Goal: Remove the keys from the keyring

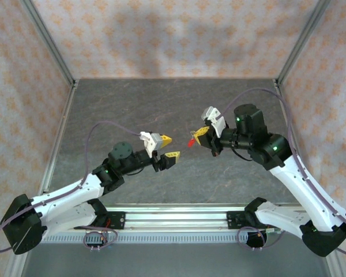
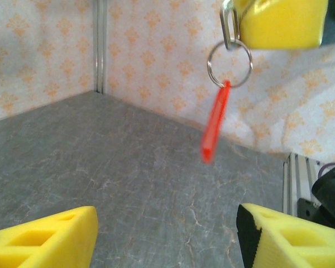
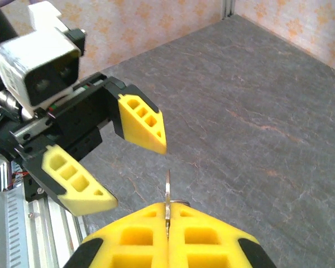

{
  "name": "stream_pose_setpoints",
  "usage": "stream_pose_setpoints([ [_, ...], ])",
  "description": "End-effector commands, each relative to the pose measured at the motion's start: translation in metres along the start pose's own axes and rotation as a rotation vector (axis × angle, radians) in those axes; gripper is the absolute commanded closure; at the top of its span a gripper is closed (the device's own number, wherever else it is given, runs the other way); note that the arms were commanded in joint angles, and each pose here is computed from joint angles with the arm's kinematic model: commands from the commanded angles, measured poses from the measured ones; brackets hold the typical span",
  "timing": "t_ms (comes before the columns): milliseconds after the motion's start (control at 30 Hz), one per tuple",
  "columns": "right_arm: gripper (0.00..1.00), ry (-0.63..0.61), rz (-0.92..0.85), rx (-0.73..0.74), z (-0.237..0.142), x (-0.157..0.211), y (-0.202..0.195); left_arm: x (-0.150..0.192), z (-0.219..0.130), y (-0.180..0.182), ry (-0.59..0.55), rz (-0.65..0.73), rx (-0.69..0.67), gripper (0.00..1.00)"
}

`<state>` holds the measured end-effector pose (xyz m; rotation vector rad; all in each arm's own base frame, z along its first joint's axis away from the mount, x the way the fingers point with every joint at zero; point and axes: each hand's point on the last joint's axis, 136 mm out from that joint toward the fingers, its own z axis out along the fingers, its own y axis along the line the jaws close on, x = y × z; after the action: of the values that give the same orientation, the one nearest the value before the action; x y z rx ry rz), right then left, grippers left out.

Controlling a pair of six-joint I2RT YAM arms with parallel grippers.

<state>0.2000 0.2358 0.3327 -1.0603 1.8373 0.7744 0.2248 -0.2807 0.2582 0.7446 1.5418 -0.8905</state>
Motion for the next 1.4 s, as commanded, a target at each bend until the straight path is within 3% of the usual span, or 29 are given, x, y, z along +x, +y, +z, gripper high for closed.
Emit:
stream_pose_setpoints([
  [0, 1.00, -0.039, -0.073, -0.033, -0.002, -0.008, 0.007, -0.029, 0.004, -0.005, -0.086, 0.088, -0.009, 0.34],
  [267, 1.00, -0.062, -0.056, -0.003, 0.001, -0.011, 0.001, -0.052, 0.000, -0.009, -0.156, 0.095, -0.024, 0.39],
  [533, 1.00, -0.048, -0.006, 0.058, 0.009, -0.010, -0.014, -0.066, 0.002, -0.017, -0.128, 0.043, 0.018, 0.46],
  [700, 1.00, -0.050, 0.015, 0.087, 0.012, -0.010, -0.021, -0.068, 0.004, -0.021, -0.126, 0.053, 0.045, 0.40],
  [867, 1.00, -0.061, 0.032, 0.145, 0.013, -0.011, -0.032, -0.067, 0.005, -0.004, -0.164, 0.103, -0.055, 0.40],
  [1100, 1.00, -0.054, 0.133, 0.283, 0.026, -0.011, -0.066, -0.052, 0.019, 0.008, -0.049, 0.254, -0.107, 0.33],
  [1267, 1.00, -0.087, 0.252, 0.278, 0.041, -0.014, -0.074, -0.054, 0.020, 0.019, -0.068, 0.220, -0.121, 0.35],
  [1367, 1.00, -0.071, 0.217, 0.264, 0.045, -0.010, -0.072, -0.054, 0.016, 0.018, -0.094, 0.208, -0.107, 0.35],
])
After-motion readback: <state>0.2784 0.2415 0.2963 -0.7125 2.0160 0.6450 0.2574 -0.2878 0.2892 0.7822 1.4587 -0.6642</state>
